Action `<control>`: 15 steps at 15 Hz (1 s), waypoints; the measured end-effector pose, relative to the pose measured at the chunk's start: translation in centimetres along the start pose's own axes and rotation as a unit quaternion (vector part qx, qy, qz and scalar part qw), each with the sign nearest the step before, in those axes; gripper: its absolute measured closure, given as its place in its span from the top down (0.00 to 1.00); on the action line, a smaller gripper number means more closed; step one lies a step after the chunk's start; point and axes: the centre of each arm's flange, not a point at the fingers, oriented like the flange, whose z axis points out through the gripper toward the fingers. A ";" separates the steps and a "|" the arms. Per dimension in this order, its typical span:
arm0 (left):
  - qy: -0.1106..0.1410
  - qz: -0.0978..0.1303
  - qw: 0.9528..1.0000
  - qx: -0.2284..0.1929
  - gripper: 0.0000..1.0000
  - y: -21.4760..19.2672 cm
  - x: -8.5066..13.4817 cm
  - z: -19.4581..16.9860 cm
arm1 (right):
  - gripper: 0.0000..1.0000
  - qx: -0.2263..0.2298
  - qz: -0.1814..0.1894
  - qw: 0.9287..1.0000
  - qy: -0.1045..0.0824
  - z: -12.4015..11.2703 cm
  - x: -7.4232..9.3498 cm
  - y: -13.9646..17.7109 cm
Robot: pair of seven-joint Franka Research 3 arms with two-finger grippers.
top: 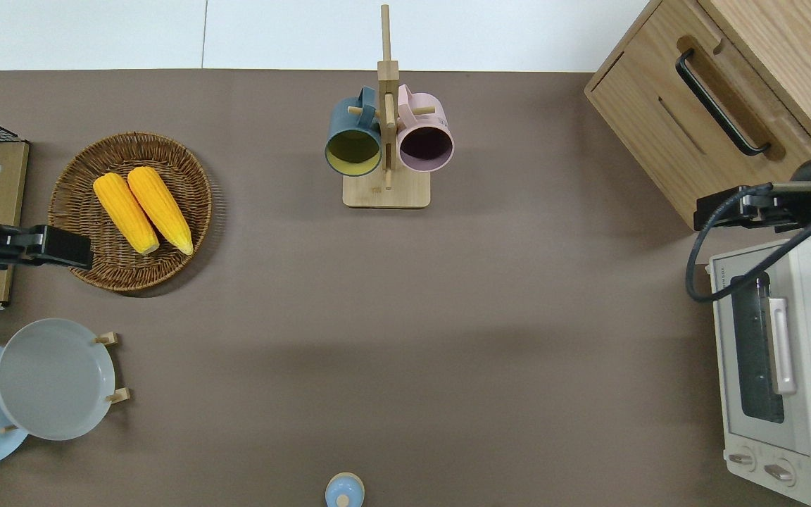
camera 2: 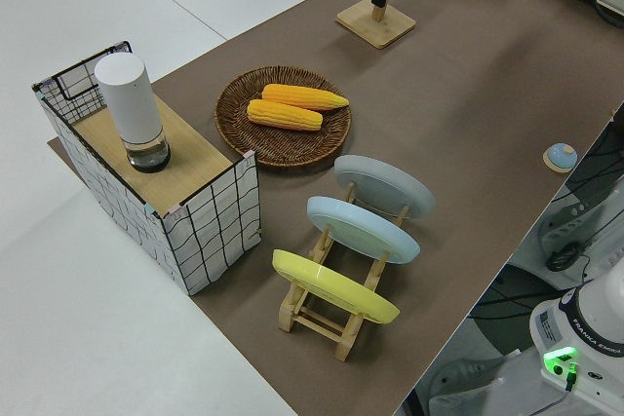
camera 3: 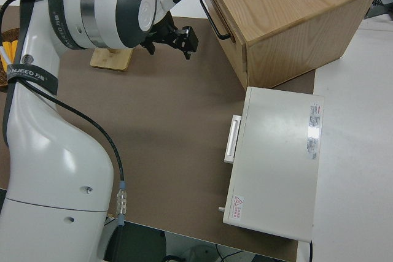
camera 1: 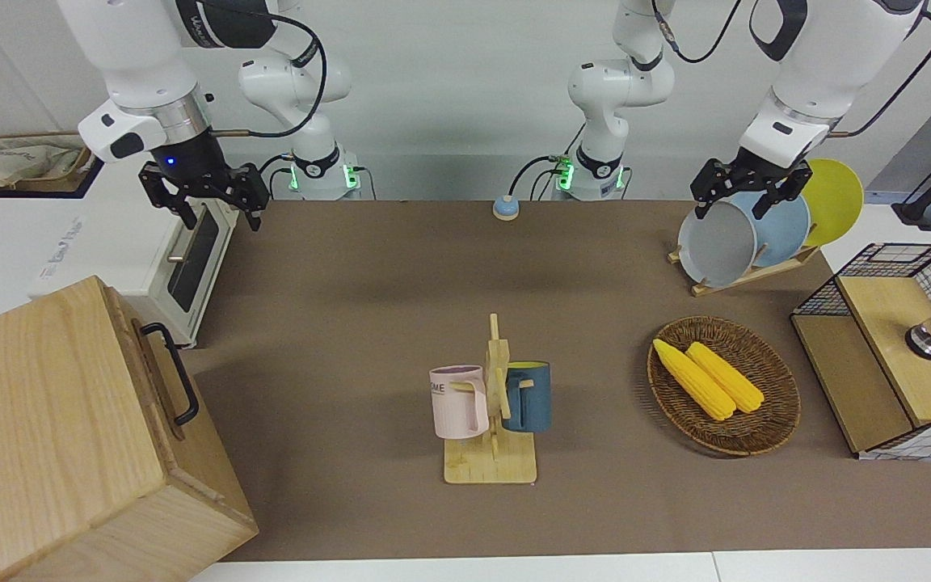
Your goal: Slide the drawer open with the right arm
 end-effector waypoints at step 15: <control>0.000 0.000 1.000 0.000 1.00 0.0 0.0 0.0 | 0.99 -0.015 -0.002 1.000 0.004 -0.3 0.1 0.1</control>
